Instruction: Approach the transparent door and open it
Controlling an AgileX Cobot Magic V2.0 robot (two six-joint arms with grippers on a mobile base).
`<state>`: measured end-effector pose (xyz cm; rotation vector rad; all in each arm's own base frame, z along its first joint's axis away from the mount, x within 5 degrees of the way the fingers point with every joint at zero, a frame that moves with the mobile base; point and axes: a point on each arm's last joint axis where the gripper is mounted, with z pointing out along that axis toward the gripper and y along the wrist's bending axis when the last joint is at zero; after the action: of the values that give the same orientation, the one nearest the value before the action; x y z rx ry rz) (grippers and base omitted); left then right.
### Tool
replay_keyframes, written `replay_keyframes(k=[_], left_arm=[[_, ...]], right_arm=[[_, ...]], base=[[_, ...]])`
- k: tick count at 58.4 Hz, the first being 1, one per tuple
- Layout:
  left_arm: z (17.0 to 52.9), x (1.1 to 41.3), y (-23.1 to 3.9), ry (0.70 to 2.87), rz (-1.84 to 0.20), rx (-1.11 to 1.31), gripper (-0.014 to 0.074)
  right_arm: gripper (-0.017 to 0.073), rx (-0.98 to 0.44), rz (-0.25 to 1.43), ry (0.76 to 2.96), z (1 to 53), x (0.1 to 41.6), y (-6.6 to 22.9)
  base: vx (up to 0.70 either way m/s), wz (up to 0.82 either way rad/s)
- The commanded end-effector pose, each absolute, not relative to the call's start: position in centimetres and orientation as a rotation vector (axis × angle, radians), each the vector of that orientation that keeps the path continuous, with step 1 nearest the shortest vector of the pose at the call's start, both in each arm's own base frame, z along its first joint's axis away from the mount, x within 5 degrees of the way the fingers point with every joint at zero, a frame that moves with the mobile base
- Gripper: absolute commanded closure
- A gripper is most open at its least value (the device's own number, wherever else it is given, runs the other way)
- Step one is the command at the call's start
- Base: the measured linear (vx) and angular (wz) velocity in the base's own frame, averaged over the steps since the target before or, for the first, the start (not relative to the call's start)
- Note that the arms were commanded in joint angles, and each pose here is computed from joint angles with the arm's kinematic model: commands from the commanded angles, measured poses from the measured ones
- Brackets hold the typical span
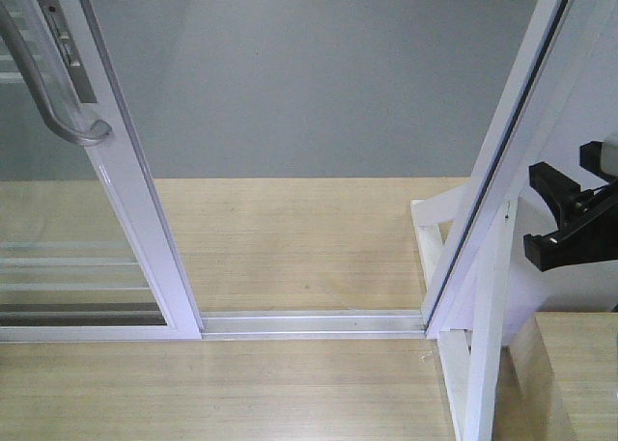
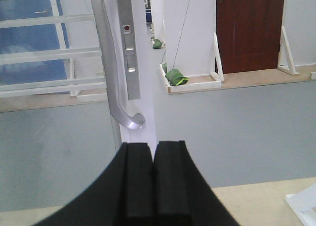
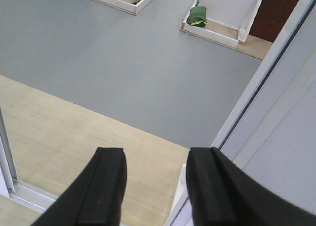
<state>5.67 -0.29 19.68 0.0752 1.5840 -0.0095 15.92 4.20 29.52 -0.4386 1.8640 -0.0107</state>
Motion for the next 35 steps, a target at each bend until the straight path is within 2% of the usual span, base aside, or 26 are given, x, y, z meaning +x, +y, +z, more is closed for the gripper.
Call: replay_keyframes(k=[1,25,35], left_arm=[[19.6,5.7,-0.3,1.507,-0.024,0.058,0.0599],[19.6,5.7,-0.3,1.507,-0.024,0.058,0.0599],[19.6,5.7,-0.3,1.507,-0.024,0.058,0.0599]], right_arm=[[0.0186,-0.444,0.000,1.769,31.1,16.2,4.4],[0.0188,-0.432,0.009,1.776,30.4,15.3,4.2],[0.0243,-0.250,0.008,1.726,29.4,12.1,1.9]], base=[[0.00,0.00],[0.00,0.00],[0.00,0.00]])
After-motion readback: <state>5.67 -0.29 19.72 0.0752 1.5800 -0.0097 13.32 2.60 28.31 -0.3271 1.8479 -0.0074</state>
